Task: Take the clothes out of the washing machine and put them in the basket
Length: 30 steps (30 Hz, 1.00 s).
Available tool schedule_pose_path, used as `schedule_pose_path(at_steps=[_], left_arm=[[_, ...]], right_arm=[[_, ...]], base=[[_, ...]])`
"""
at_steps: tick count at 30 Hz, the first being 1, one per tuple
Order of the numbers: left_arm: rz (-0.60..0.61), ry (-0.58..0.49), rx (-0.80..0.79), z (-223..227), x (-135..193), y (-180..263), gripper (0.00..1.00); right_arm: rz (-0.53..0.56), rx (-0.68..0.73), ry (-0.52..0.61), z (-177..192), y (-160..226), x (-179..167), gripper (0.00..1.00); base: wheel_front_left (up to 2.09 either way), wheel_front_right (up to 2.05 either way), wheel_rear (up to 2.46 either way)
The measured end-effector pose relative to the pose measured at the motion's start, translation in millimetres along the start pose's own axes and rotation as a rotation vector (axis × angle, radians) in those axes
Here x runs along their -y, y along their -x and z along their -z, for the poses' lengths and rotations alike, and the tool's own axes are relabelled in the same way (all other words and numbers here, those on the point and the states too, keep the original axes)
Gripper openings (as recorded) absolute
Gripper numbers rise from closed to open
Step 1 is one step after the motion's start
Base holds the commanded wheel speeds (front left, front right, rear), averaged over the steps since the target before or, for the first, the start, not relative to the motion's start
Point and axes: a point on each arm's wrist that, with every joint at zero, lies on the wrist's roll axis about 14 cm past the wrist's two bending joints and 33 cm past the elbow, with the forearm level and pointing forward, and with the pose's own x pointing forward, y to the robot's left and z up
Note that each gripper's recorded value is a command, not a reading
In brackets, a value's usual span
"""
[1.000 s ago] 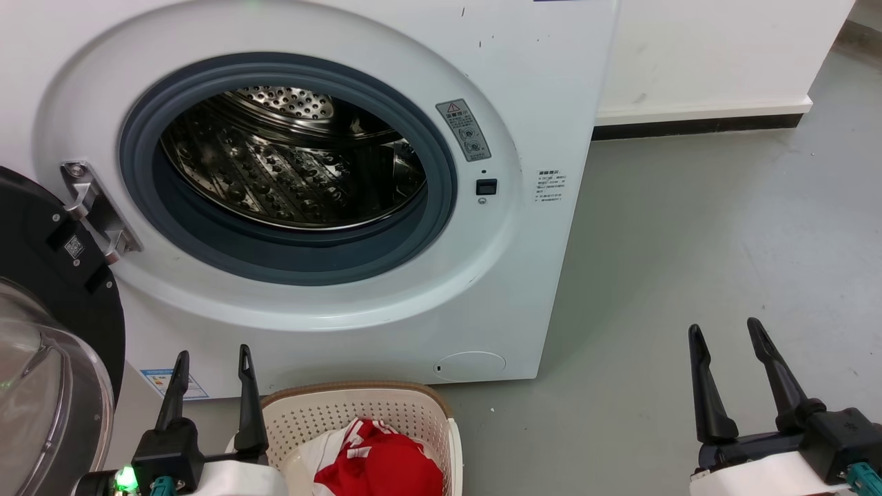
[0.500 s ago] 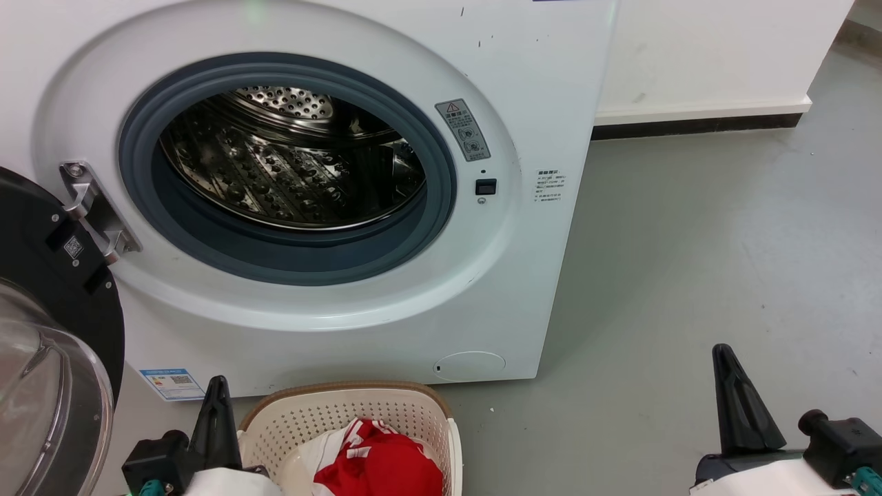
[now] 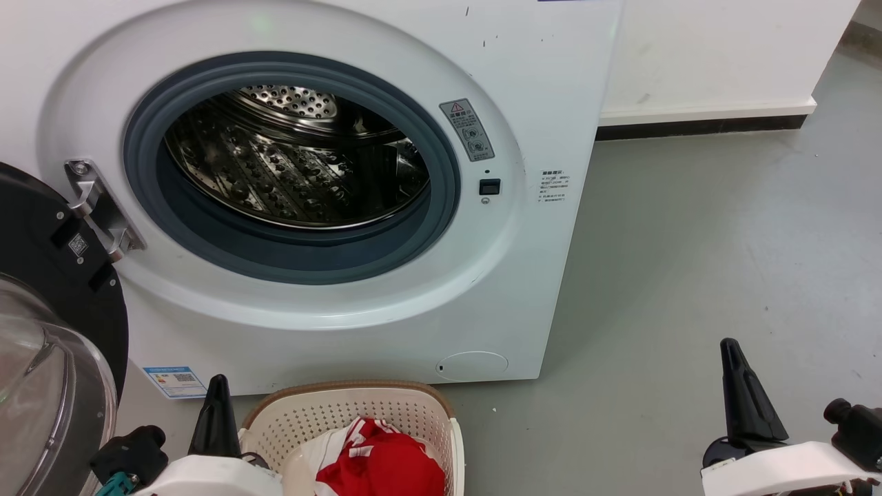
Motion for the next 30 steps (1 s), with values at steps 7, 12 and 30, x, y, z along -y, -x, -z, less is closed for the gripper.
schedule_pose_path(at_steps=[7, 12, 30], left_arm=[[-0.008, 0.121, -0.021, 1.7, -1.4, -2.6, 0.00], [-0.015, 0.202, -0.037, 3.6, -2.8, -3.6, 0.00], [-0.008, 0.450, -0.063, 3.2, -1.1, -9.6, 0.00]], right_arm=[[0.021, -0.013, -0.113, 2.8, -2.6, 4.1, 0.00], [0.029, -0.015, -0.191, 2.2, -6.7, 4.8, 0.00], [0.057, -0.033, -0.423, 5.0, -15.3, 9.2, 0.00]], base=[[0.00, 0.00, 0.00], [0.00, 0.00, 0.00], [0.00, 0.00, 0.00]])
